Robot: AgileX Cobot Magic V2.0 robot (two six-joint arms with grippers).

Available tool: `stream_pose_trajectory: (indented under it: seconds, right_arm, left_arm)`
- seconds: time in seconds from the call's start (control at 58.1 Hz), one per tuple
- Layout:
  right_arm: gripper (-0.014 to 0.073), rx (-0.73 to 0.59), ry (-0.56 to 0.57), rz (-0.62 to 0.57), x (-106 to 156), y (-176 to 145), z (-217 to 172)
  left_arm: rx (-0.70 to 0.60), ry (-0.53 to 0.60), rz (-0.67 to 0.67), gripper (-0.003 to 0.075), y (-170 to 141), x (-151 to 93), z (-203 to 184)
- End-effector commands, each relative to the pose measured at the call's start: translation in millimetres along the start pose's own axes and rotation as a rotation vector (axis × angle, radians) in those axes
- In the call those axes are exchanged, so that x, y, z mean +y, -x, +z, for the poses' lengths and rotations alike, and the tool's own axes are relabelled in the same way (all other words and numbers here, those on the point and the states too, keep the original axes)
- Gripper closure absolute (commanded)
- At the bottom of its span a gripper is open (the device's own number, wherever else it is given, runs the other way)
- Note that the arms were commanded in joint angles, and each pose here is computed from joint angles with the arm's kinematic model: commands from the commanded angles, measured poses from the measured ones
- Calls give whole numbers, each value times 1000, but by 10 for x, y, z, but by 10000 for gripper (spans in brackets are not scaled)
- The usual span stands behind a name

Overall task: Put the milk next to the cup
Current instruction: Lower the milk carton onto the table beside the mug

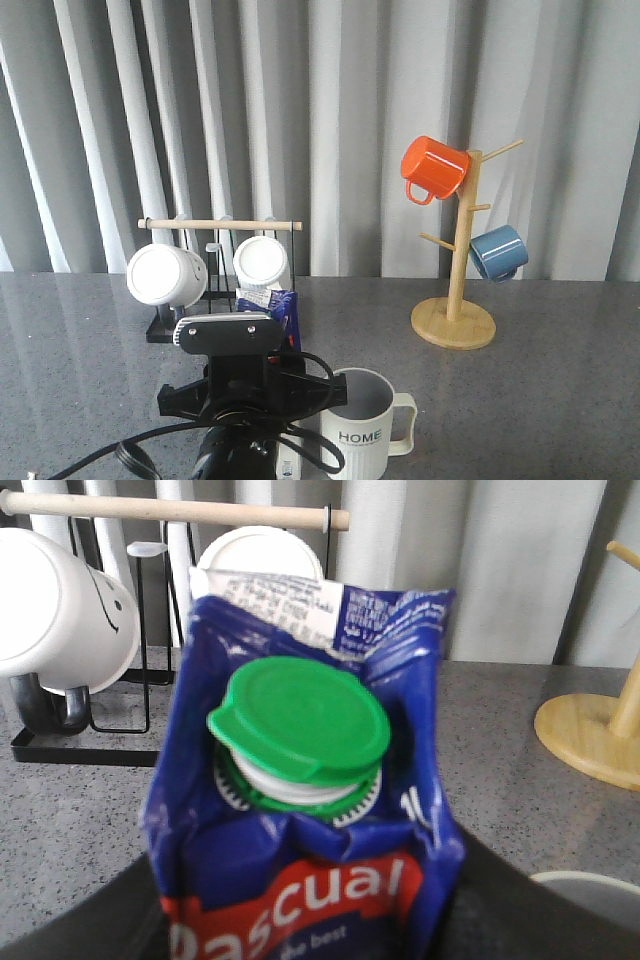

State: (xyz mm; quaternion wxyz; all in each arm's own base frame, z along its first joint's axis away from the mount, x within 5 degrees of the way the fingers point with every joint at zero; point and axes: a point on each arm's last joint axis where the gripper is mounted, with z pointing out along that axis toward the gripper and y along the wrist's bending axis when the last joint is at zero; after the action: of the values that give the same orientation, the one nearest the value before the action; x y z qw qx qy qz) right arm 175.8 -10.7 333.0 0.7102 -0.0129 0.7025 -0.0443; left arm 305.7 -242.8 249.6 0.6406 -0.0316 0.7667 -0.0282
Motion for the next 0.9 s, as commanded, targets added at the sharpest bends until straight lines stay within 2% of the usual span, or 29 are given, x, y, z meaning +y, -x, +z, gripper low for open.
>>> stream_pose_trajectory:
  seconds: [0.0, 0.121, 0.207, 0.637, 0.706, 0.878]
  right_arm:
    - [604, -111, -2, -8, -13, 187, -20]
    - [604, -111, -2, -8, -13, 187, -20]
    - [604, -111, -2, -8, -13, 187, -20]
    - [604, -111, -2, -8, -13, 187, -20]
    - [604, -111, -2, -8, -13, 187, -20]
    - [604, -111, -2, -8, -13, 187, -20]
  left_arm:
    - [-34, -13, -24, 552, 180, -17, -56]
    - [-27, -16, -21, 509, 189, -15, -64]
    - [-20, -26, 2, 450, 211, -16, -79]
    - [-1, -28, -19, 21, 232, -6, -99]
    - [0, -35, -12, -13, 230, -12, -100]
    - [3, -45, -11, -1, 245, -15, -110]
